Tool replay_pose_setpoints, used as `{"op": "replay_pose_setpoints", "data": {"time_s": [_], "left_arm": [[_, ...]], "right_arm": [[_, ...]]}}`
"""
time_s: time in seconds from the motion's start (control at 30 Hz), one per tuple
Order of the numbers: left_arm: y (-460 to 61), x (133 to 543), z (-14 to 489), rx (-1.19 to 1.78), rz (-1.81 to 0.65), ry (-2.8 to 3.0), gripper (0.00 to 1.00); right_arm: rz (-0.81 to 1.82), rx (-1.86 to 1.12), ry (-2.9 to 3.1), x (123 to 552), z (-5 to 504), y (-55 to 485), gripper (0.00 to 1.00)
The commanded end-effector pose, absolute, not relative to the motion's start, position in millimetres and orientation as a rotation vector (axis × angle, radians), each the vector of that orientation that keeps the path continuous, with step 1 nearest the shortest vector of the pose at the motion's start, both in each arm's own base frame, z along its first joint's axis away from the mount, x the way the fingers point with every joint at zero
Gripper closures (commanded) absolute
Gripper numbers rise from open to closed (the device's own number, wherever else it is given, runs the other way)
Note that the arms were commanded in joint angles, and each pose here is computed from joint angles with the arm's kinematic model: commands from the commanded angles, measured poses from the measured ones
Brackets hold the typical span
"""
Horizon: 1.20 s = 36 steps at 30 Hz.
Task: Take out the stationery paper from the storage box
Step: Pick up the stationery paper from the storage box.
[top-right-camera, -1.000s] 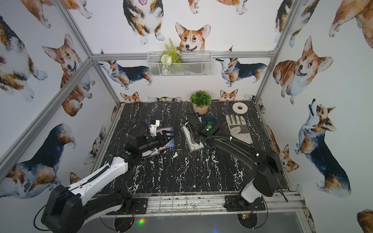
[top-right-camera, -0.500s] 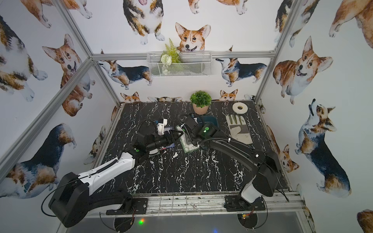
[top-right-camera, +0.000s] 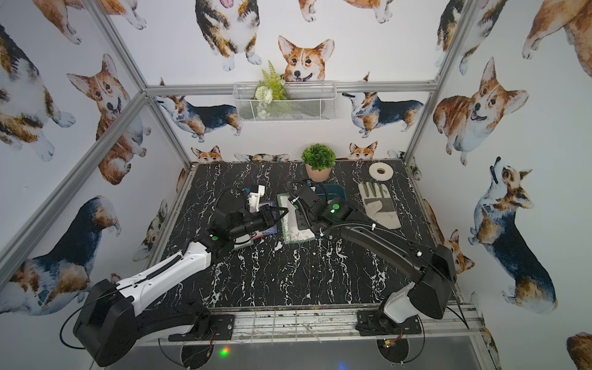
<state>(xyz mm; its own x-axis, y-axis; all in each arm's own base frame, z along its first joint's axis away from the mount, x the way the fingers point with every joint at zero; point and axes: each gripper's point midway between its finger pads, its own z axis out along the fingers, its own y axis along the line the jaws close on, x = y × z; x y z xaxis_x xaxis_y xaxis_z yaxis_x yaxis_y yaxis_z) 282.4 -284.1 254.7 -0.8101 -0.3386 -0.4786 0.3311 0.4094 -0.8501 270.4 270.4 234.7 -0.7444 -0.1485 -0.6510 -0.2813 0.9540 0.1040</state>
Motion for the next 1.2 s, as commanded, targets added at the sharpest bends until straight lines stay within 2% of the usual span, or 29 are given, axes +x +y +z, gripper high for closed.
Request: {"op": "replay_pose_setpoints", "data": {"time_s": [0.0,0.07,0.13,0.27,0.37,0.47,0.5,0.57,0.67,0.93,1.07,1.17], "left_arm": [[-279.4,273.2,262.8,0.099,-1.384,2.072,1.00],[-277.0,265.7,274.6,0.166,-1.419,2.040,1.00],[-275.1,259.6,290.1,0.204,-1.522,1.970,1.00],[-267.7,249.0,325.5,0.242,-1.754,1.776,1.00],[-269.8,241.2,339.8,0.292,-1.834,1.715,1.00],[-270.7,233.7,355.5,0.329,-1.908,1.631,1.00],[-270.4,231.5,360.4,0.334,-1.933,1.601,1.00],[-270.2,226.8,370.7,0.349,-1.986,1.540,1.00],[-274.7,225.8,373.0,0.350,-2.034,1.519,1.00],[-287.9,217.5,374.3,0.389,-2.078,1.519,1.00],[-291.2,216.3,373.1,0.397,-2.070,1.530,1.00],[-292.5,216.0,371.5,0.397,-2.072,1.536,1.00]], "right_arm": [[0.310,-0.313,2.337,265.6,258.8,263.0,0.64],[0.409,-0.320,2.263,256.7,277.6,259.3,0.51],[0.535,-0.294,2.163,246.4,295.1,253.2,0.21],[0.909,-0.306,1.832,208.7,337.5,244.2,0.00],[1.120,-0.282,1.661,184.2,359.8,228.8,0.00],[1.177,-0.275,1.669,180.4,357.9,219.1,0.01],[1.199,-0.292,1.682,179.1,355.1,221.4,0.03],[1.245,-0.322,1.721,179.6,348.2,230.5,0.16],[1.300,-0.374,1.761,182.0,343.0,247.9,0.24],[1.301,-0.469,1.788,190.3,347.2,269.6,0.28],[1.320,-0.487,1.773,191.8,352.2,275.1,0.39],[1.321,-0.495,1.790,194.0,349.3,279.1,0.57]]}}
